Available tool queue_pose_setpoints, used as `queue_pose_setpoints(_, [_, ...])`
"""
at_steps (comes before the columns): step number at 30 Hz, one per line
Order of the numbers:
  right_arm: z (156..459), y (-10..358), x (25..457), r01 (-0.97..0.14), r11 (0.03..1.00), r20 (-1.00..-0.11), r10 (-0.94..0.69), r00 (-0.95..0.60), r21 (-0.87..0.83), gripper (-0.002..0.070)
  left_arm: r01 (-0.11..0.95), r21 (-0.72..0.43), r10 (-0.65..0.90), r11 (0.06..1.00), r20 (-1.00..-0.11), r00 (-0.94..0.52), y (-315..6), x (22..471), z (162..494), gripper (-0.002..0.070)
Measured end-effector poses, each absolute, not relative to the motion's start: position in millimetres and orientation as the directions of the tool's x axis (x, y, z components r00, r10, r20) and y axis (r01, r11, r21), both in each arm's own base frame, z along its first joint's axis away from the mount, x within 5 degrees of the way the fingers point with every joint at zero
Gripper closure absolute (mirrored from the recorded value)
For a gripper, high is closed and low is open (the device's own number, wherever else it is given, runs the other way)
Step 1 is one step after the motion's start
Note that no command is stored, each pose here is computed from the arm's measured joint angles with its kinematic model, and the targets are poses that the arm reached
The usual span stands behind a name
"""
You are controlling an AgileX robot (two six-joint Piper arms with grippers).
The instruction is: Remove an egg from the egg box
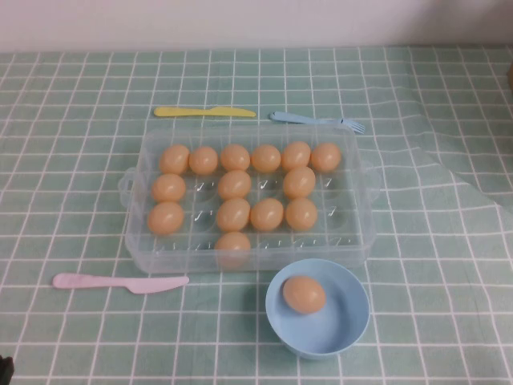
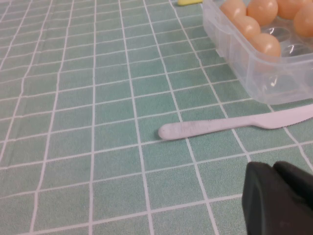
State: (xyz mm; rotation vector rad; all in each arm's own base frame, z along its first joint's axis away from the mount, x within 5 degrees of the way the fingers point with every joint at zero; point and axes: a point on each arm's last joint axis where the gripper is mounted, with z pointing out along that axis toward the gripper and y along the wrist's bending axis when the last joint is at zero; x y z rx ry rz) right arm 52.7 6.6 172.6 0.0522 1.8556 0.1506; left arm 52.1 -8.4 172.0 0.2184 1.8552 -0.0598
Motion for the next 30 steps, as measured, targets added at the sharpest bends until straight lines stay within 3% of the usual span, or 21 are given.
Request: queue_pose_setpoints(30, [177.1, 7.4, 53.8, -0.043, 0.982, -0.955, 0.171, -0.241, 0.186, 0.0694, 0.181, 0.071, 0.119, 0.981, -0.954, -0.276, -8.4, 52.1, 172.0, 0.0679])
